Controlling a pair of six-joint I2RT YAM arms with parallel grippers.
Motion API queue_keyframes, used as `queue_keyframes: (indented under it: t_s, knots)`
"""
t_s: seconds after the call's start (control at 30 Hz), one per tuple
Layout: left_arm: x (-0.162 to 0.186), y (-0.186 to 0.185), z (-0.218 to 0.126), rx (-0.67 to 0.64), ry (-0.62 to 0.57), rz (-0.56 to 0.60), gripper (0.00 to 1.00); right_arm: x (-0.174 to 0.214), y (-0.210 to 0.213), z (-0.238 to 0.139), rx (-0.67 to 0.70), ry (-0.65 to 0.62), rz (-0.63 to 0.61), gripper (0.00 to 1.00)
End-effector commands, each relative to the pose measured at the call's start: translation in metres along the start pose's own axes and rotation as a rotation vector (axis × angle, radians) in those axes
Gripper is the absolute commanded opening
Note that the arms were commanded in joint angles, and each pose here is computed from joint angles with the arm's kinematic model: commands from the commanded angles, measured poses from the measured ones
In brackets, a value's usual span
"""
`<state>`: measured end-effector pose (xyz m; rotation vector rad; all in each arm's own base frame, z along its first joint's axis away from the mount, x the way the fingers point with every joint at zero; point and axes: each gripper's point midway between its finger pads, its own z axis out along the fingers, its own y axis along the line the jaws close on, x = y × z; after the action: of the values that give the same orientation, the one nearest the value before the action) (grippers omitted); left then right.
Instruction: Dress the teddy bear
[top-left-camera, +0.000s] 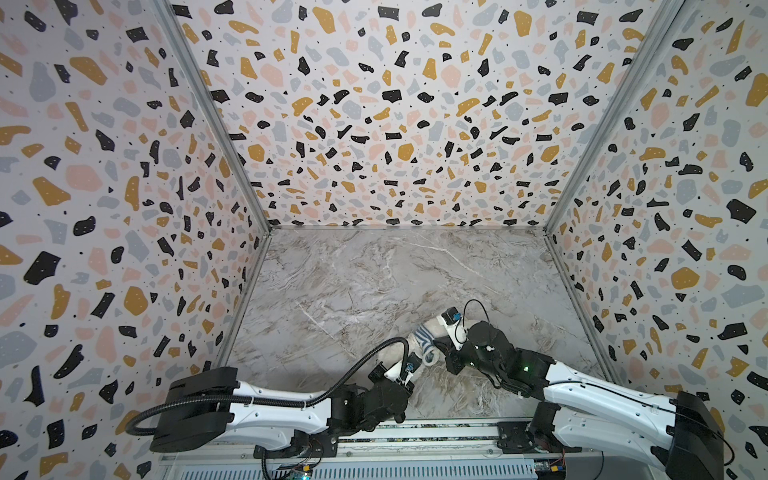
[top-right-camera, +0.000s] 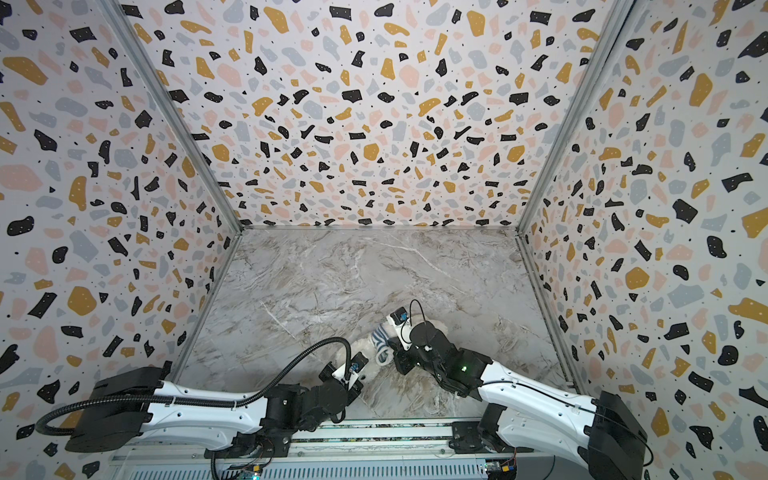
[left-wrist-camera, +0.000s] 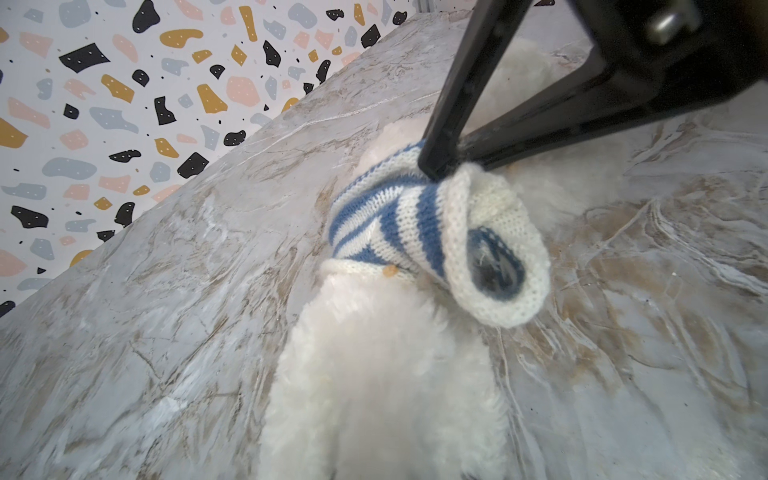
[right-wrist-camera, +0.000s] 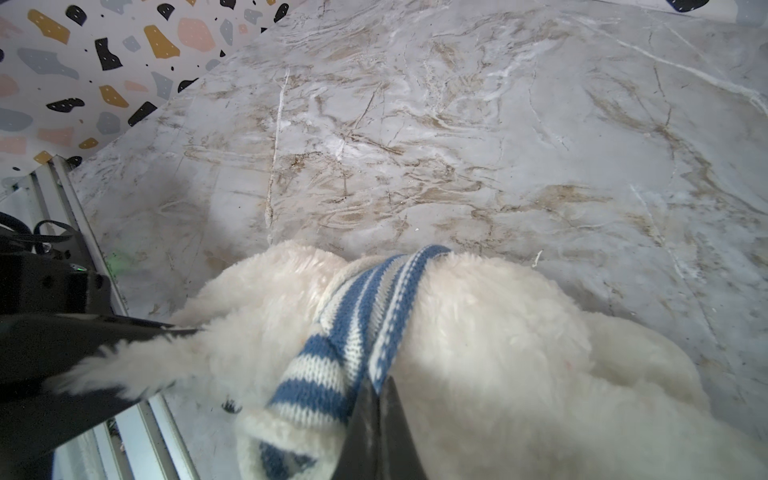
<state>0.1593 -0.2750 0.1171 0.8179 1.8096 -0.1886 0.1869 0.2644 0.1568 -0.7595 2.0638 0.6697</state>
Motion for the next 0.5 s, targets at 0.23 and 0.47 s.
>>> queue_keyframes:
  t_s: [0.23,0.47]
  knots:
    - [0.006,0.026,-0.003,-0.121,-0.01,-0.097,0.0,-0.002,0.027,-0.032,-0.174,-0.05,0.062,0.0]
    - [0.001,0.041,-0.011,-0.108,-0.058,-0.212,0.0,0.024,0.013,-0.034,-0.11,0.022,0.072,0.0]
